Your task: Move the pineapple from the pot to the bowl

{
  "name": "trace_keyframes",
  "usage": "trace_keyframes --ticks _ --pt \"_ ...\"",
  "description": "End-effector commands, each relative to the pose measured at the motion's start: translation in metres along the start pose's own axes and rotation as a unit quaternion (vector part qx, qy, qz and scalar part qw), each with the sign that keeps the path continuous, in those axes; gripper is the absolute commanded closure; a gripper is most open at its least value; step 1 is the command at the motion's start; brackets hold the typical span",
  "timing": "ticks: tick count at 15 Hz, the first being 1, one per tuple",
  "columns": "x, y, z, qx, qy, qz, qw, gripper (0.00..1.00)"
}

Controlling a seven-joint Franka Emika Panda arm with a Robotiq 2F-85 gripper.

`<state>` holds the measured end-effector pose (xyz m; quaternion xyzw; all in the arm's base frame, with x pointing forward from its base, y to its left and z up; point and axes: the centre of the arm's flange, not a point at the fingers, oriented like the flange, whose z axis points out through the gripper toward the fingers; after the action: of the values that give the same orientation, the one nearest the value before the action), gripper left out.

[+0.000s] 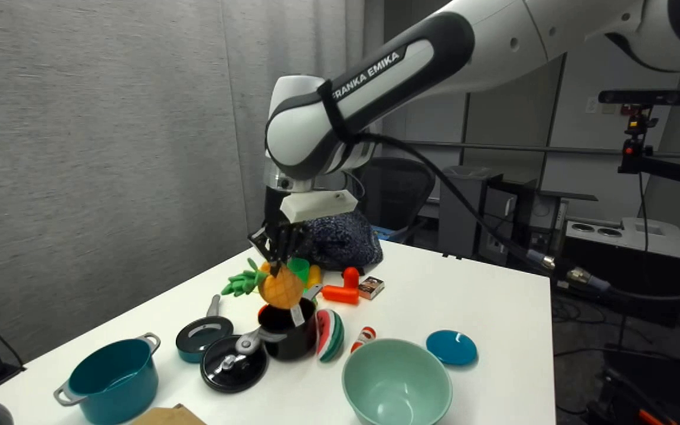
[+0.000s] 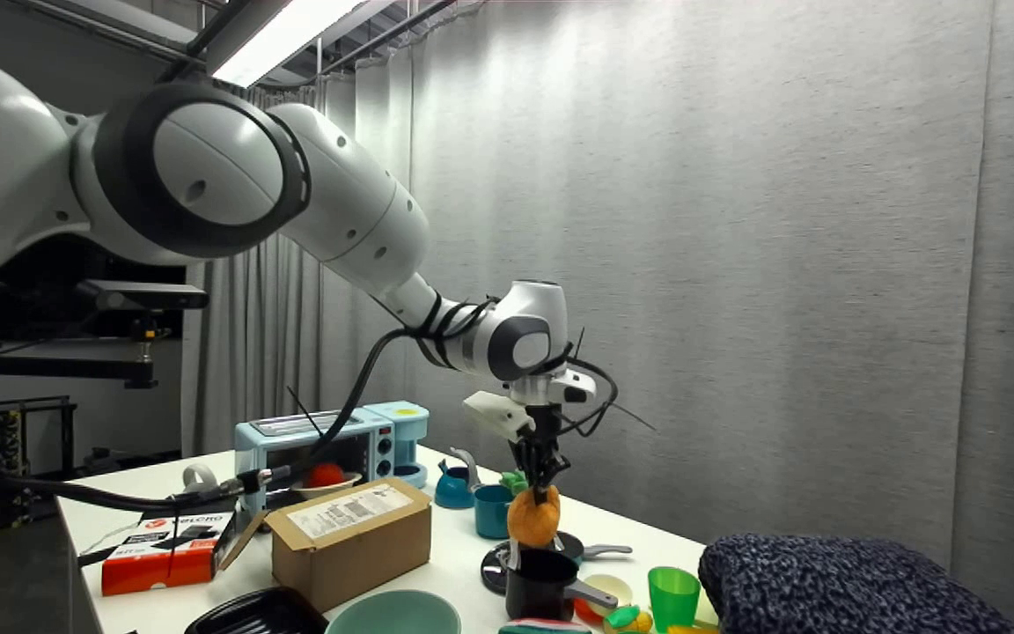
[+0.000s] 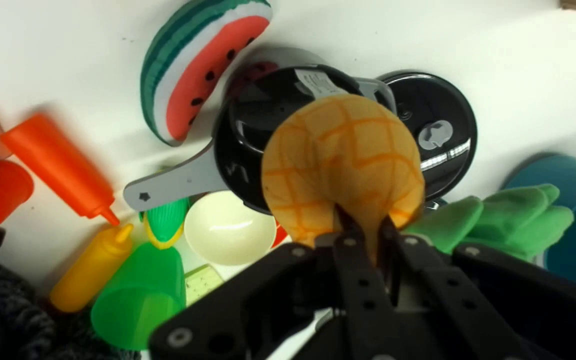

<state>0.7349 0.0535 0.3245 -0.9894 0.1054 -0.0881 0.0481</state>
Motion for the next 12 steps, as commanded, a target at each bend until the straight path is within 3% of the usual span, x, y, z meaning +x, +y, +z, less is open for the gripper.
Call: trace_keyframes --ticks 1,7,12 --pt "-0.037 -0.007 -0.056 0.015 -0.020 -0.065 0.9976 0.98" --pt "-0.112 -0.056 -0.071 0.042 -0.080 -0.175 0.9804 0.98" --pt "-0.155 -0.035 -0.054 0.010 -0.137 -0.237 0.9617 0.98"
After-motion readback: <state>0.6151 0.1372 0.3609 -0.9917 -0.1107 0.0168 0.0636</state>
